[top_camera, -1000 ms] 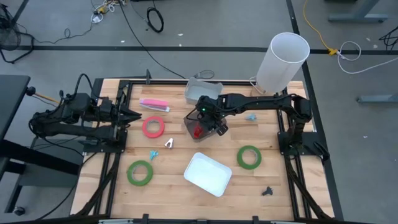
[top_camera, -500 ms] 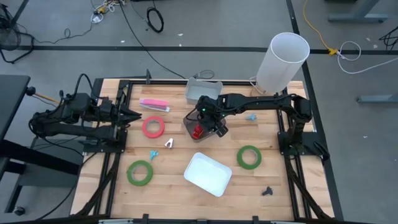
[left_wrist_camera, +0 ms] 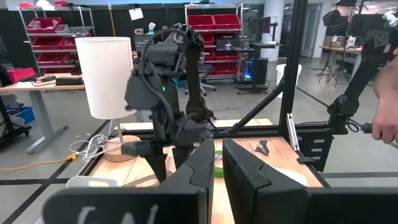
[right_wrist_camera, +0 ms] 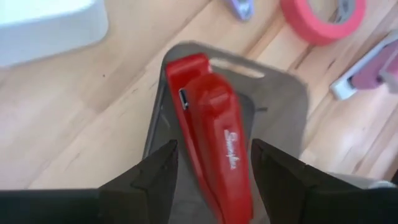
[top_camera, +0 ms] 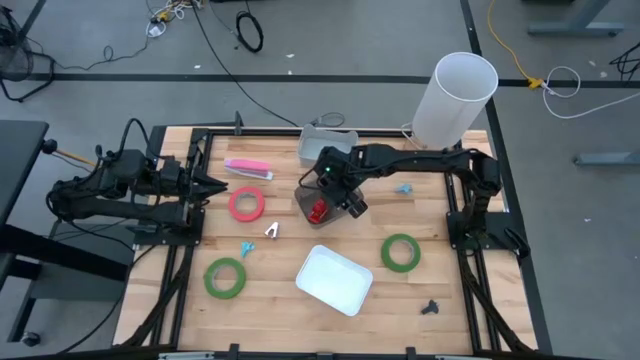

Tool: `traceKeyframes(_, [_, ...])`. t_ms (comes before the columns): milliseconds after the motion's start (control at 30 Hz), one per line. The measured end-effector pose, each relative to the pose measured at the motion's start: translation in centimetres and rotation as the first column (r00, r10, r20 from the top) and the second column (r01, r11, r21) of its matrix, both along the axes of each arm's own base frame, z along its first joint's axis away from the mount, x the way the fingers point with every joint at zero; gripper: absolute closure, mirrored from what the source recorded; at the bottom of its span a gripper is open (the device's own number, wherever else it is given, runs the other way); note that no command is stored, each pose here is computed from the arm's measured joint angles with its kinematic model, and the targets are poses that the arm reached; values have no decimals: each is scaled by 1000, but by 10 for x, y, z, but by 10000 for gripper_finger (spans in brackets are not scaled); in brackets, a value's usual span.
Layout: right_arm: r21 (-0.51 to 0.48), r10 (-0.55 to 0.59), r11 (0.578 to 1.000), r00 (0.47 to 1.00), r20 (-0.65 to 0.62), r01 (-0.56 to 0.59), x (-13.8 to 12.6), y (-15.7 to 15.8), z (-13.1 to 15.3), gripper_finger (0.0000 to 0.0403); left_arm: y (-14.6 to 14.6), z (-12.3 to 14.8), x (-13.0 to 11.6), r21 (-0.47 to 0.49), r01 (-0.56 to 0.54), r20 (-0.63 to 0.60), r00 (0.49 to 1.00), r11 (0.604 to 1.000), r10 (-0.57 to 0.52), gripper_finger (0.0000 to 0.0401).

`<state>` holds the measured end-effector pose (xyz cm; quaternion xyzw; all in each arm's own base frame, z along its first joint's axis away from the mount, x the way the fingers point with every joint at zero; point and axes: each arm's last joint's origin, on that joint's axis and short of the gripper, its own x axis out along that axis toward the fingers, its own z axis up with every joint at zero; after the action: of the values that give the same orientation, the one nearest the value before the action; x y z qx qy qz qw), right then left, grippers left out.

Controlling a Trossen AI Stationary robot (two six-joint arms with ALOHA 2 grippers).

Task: Pick and place Stapler, Stapler remover, tape
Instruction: Put the top green tape into the gray bin

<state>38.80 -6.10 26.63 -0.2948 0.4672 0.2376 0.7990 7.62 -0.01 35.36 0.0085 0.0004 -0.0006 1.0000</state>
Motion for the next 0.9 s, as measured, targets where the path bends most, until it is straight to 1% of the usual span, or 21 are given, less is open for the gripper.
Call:
traceKeyframes(200, [9,5,1000,998,56,-6,4,-4,12,198,0,0,0,0,0,0,1000,1000,0,367])
traceKeyframes(500, [10,0,1000,998,57,0,4,-4,12,199,0,0,0,0,0,0,1000,1000,0,367])
traceKeyframes(900, [8,-1,1000,998,56,1,4,-4,12,211,0,0,0,0,0,0,1000,1000,0,367])
